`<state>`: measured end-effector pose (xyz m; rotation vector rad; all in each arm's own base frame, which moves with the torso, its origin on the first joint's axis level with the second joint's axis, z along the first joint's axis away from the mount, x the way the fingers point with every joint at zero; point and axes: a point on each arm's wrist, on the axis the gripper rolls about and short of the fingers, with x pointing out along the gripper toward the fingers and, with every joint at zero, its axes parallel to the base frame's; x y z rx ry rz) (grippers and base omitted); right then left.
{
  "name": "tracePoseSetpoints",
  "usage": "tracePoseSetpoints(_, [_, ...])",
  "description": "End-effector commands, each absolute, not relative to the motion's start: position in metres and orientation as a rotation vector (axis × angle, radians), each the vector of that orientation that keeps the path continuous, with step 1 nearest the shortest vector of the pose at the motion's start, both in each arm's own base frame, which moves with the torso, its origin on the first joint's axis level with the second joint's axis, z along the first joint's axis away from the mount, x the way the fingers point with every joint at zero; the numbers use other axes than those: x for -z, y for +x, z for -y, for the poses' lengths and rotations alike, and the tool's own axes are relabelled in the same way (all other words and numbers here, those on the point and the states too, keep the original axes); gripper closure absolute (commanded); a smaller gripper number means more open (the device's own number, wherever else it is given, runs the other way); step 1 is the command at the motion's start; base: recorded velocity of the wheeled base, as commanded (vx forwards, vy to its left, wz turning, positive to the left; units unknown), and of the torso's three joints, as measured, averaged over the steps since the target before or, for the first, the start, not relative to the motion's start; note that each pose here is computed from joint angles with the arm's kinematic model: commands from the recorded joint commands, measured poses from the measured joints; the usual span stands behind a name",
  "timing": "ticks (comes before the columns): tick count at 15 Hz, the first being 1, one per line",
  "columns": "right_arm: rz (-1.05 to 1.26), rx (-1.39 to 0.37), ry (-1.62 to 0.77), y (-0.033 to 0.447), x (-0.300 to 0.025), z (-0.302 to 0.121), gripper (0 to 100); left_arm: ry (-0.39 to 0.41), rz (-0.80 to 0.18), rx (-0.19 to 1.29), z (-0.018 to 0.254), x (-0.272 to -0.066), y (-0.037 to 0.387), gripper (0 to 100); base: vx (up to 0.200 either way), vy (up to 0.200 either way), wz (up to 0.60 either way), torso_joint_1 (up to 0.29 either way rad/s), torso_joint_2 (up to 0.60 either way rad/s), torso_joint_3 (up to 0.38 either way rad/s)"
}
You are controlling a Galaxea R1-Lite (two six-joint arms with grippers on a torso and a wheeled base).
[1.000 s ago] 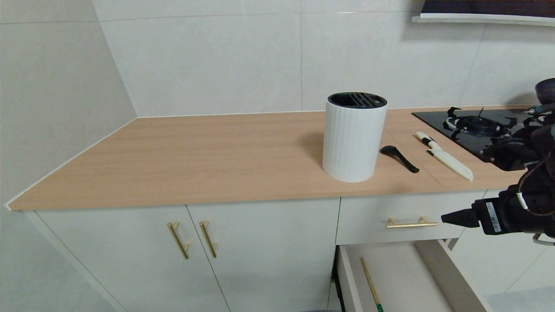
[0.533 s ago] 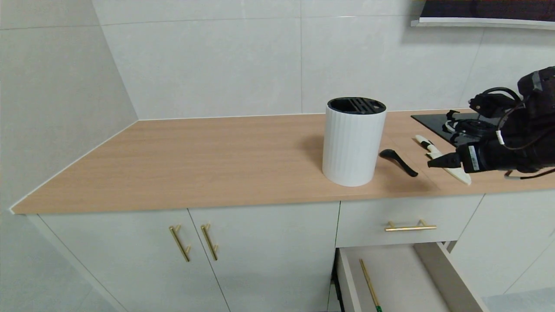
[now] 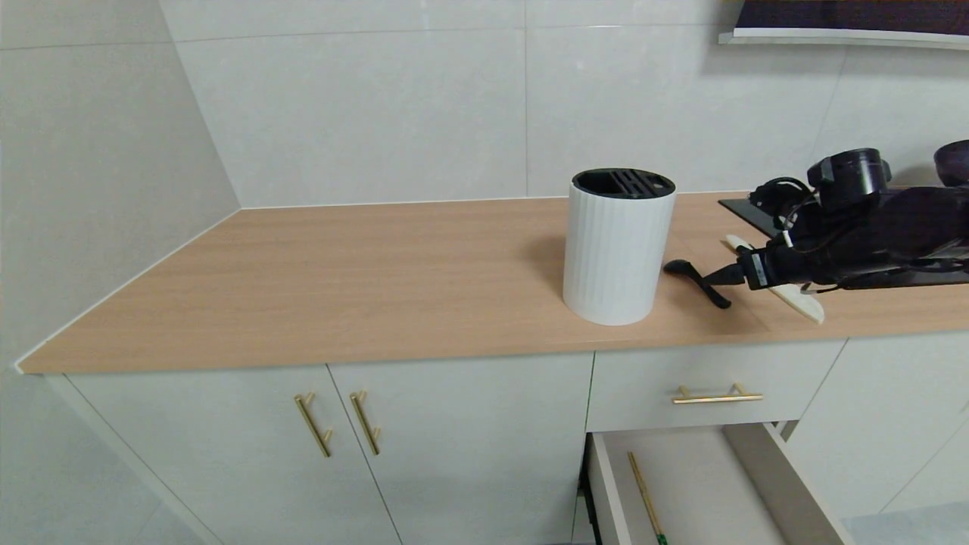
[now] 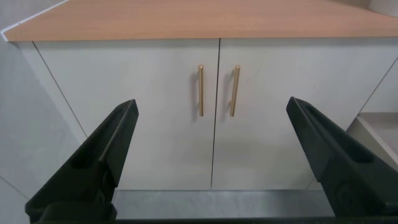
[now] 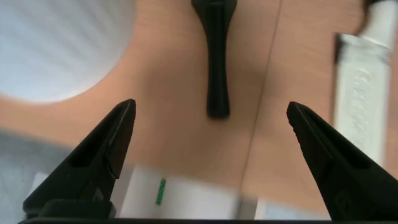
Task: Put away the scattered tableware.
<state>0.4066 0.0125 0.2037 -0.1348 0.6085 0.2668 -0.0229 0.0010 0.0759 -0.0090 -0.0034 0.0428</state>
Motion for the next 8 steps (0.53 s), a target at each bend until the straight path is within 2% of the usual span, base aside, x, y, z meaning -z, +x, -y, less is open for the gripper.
tracePoseSetpoints(1, [-0.630, -0.277, -0.134, 0.432, -0.169, -0.015, 0, -0.009, 0.003, -0.043, -0.001, -0.076, -0.023, 0, 0.000, 0.000, 0.00, 0.000, 0.00, 0.000])
tracePoseSetpoints(8, [-0.580, -0.329, -0.117, 0.454, -0.146, -0.019, 0, -0.009, 0.003, -0.043, -0.001, -0.076, -0.023, 0, 0.000, 0.000, 0.00, 0.000, 0.00, 0.000])
